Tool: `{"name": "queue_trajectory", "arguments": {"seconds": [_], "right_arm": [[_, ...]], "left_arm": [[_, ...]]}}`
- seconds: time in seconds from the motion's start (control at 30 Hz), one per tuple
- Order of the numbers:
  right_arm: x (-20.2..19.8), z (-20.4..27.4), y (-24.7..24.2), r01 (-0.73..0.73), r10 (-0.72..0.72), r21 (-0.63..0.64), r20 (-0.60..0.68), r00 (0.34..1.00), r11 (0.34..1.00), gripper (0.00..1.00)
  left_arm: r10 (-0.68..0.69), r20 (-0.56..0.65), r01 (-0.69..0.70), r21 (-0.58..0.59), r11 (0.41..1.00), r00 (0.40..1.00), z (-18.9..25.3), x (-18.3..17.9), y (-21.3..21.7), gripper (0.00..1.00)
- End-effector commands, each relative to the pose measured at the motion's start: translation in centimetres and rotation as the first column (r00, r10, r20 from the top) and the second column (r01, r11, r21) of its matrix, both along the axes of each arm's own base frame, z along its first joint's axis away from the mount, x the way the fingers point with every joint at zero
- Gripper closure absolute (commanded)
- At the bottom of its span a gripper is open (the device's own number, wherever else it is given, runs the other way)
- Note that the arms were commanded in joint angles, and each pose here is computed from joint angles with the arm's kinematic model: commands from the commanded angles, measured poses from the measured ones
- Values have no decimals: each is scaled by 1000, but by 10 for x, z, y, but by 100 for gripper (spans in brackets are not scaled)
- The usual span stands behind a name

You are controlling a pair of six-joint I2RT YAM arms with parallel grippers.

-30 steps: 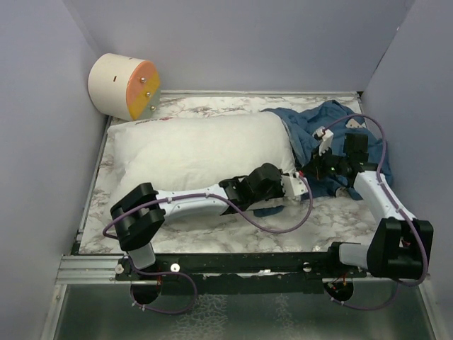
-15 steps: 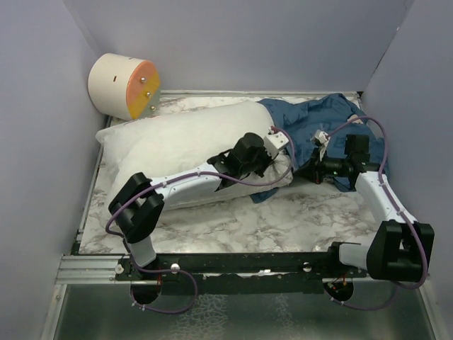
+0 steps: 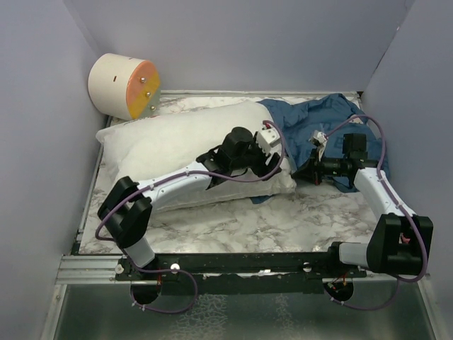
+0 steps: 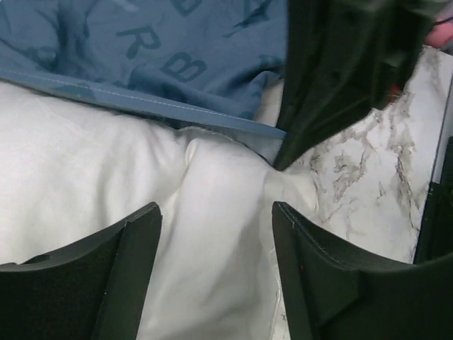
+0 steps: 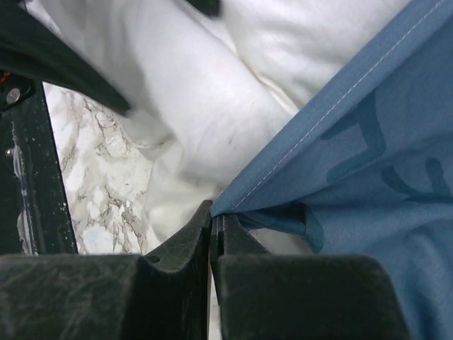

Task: Put the pillow into the pillowcase
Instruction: Stuff the pillow into the pillowcase.

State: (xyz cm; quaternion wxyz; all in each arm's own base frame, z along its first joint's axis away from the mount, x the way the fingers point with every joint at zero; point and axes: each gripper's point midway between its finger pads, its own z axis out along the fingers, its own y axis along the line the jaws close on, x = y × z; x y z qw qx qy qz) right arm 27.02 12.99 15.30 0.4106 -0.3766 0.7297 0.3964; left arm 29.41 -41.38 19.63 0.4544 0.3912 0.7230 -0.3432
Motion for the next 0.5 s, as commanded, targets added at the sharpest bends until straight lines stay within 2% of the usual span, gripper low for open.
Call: {"name": "queue_trajectory", "arguments": {"seconds": [0.0,0.1,0.23,0.33,0.4,0.47], "right_arm": [[6,-3,0,23,-24,-5,-39,999,1000,99],[6,-4,0,26,-26,-9,-38,999,1000,99],[6,-5,0,28,-28,-9,-42,999,1000,99],[6,-6,0,27,-28,-9,-48,998,1000,99],[6,-6,0,26,-26,-8,-49,998,1000,99],[6,-7,0,25,-25,-6,-54,998,1000,99]], "left_arm": [[-193,232,213,-62,975,953,57,-30,12,30],[-291,358,321,-27,947,887,61,-52,19,25],[-380,497,385,99,918,780,44,-71,21,22],[-442,579,387,225,894,685,18,-86,17,22],[-461,644,330,322,887,611,1,-90,16,19],[-475,666,258,403,878,575,-16,-87,18,18]]}}
